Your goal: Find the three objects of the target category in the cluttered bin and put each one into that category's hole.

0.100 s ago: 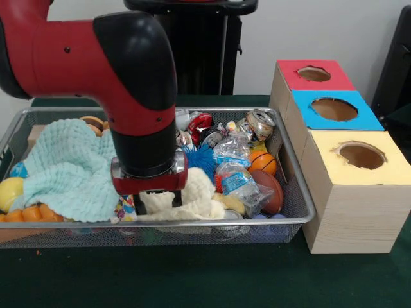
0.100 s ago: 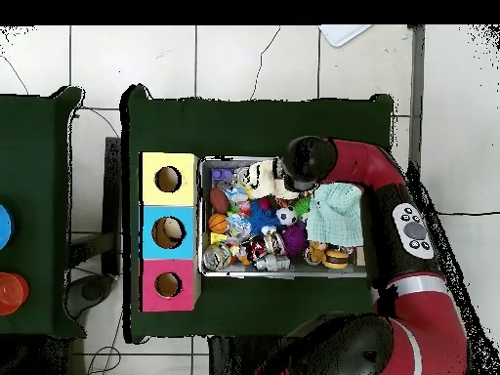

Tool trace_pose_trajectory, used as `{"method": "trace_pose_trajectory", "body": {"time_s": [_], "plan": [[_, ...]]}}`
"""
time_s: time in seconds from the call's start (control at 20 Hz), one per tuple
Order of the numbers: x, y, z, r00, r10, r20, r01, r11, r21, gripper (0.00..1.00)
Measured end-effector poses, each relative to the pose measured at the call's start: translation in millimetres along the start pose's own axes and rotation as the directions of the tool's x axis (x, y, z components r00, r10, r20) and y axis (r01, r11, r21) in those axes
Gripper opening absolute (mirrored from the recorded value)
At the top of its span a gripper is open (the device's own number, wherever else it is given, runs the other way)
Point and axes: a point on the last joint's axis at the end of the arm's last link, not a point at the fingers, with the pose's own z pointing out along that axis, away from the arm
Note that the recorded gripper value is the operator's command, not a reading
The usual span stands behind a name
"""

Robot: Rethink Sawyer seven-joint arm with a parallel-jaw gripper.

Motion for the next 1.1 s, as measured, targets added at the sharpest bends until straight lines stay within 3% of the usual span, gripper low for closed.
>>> {"method": "trace_pose_trajectory", "body": {"time_s": [0.1,0.15,0.8,1.1], "plan": [[-2.8,-5,2,0.9997,0.009,-0.021,-0.009,0.9999,-0.005,1.00],[-5.1,-8,3,0.9995,0.010,-0.032,-0.010,0.9999,-0.009,0.00],[-6.8,-15,7,0.9989,0.017,-0.043,-0.017,0.9998,-0.008,0.00],[2.6,1,-19,0.9986,-0.003,-0.053,0.002,0.9998,-0.018,0.00]]}}
